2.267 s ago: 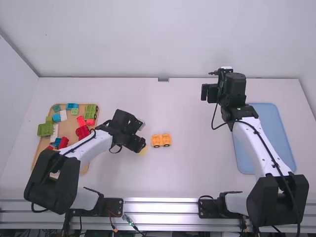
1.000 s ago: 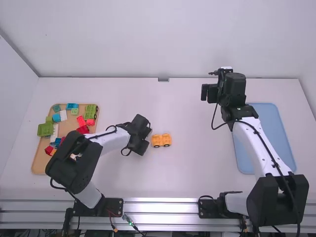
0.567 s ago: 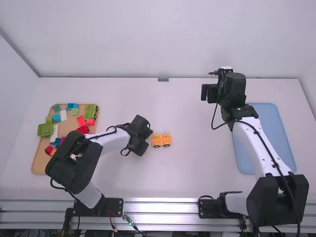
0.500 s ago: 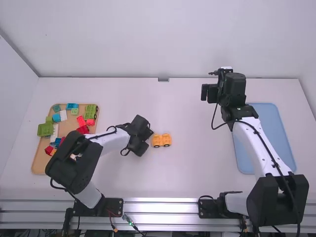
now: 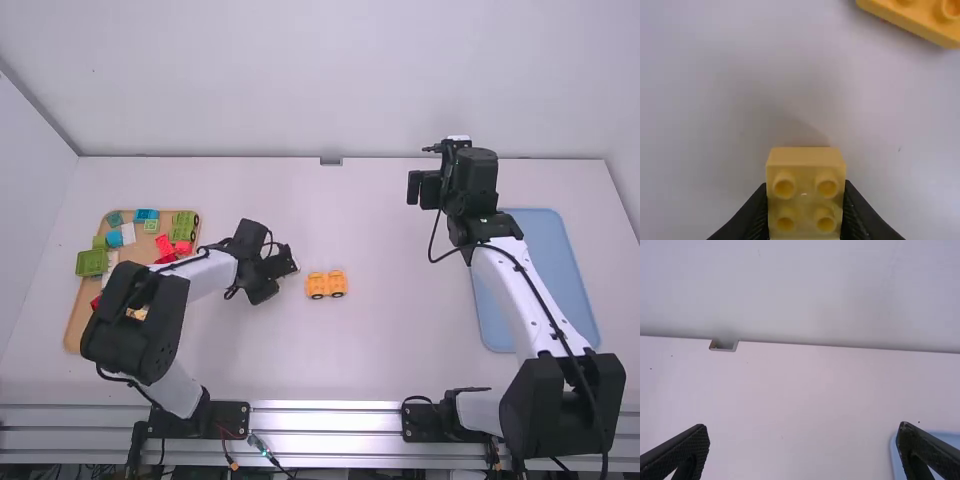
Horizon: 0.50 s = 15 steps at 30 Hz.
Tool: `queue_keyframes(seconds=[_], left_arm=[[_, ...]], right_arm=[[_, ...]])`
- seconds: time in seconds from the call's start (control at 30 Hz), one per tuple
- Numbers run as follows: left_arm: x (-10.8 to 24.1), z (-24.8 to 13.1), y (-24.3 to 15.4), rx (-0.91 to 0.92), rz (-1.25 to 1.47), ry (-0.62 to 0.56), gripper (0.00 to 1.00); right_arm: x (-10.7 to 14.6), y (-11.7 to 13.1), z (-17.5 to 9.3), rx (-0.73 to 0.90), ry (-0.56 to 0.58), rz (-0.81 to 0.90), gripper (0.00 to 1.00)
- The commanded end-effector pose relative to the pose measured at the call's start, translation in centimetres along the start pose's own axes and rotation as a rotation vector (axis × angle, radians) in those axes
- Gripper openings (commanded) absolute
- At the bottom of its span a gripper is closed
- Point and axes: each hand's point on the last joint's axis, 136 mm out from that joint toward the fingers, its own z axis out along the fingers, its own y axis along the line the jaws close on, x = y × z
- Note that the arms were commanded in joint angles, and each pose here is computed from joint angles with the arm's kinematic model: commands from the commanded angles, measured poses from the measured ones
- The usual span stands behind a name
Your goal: Assemble lego blocks to make yellow taxi
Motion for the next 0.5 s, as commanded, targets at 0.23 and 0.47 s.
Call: queue_keyframes(seconds=[0.23, 0.47], left_arm=[[-1.0, 0.0, -1.9, 0.104, 0.338, -0.076, 0.12], [-1.2, 0.3, -1.1, 0.141, 0.322, -0.02, 0.12]], right_arm=[[-1.5, 0.2, 0.0, -0.004, -0.028, -0.002, 0.99], [-1.3, 0.1, 0.0, -0.003, -0.023, -0.002, 0.99]])
